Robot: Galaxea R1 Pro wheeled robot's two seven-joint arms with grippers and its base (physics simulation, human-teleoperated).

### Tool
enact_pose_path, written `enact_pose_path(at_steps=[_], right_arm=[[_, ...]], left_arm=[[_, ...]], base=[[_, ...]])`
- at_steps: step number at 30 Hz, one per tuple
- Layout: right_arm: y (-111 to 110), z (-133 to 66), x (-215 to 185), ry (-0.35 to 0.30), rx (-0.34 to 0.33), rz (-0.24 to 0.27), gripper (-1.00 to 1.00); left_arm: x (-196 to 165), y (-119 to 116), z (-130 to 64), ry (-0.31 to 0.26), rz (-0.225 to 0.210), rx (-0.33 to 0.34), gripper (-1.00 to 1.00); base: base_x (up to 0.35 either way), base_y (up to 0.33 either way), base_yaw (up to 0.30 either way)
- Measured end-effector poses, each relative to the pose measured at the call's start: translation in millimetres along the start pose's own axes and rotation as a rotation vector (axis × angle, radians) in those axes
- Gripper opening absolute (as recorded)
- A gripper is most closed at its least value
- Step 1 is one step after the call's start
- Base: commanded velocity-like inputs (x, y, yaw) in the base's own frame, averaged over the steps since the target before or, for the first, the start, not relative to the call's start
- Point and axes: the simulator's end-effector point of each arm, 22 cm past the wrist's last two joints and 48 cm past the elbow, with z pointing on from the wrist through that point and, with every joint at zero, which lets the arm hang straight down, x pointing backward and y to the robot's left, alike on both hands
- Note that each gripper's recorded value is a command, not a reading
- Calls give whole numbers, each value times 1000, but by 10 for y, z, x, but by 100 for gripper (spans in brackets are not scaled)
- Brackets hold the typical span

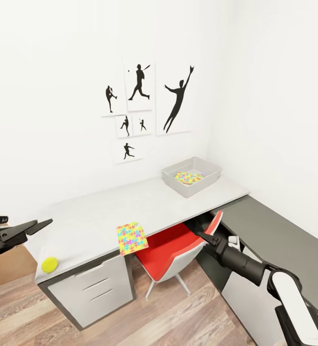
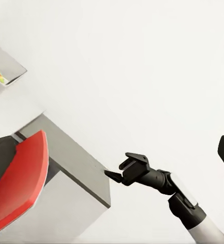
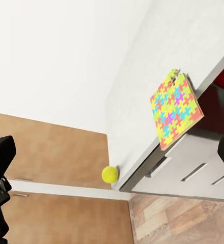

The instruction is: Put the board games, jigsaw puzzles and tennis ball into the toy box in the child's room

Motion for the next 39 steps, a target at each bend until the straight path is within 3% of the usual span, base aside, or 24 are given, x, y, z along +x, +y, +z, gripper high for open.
enact_pose_path(at_steps=[5,8,10,12,17,19,23,26,30,34,39], right_arm=[[-1,0,0,0,0,0,100],[-2,0,0,0,0,0,100],[0,0,-1,0,0,0,100],[-2,1,-5,-2,0,0,100],[-2,0,-12,-5,1,-1,100],[-2,0,-14,-6,0,-1,100],[-2,1,-16,-7,0,-1,100],[1,0,-17,-8,0,-1,100],[2,-1,-18,-8,0,-1,100],[3,0,-18,-8,0,-2,100],[2,0,-17,-8,0,-2,100]], left_arm=[[361,176,215,110,-41,-41,100],[722,368,503,186,-81,-85,100],[868,509,637,200,-96,-132,100],[1076,801,804,208,-117,-247,100],[1343,1139,979,215,-148,-393,100],[1537,1258,1070,236,-178,-436,100],[2115,1545,1188,312,-284,-521,100],[2327,1603,1347,334,-328,-535,100],[2701,1586,1696,366,-385,-552,100],[2934,1604,1869,389,-385,-586,100],[3005,1609,1925,394,-384,-597,100]], base=[[0,-4,-30],[0,-1,-6],[0,0,-2],[0,0,0],[0,0,0],[0,0,0],[0,0,0],[0,0,0],[0,0,0],[0,0,0],[0,0,0]])
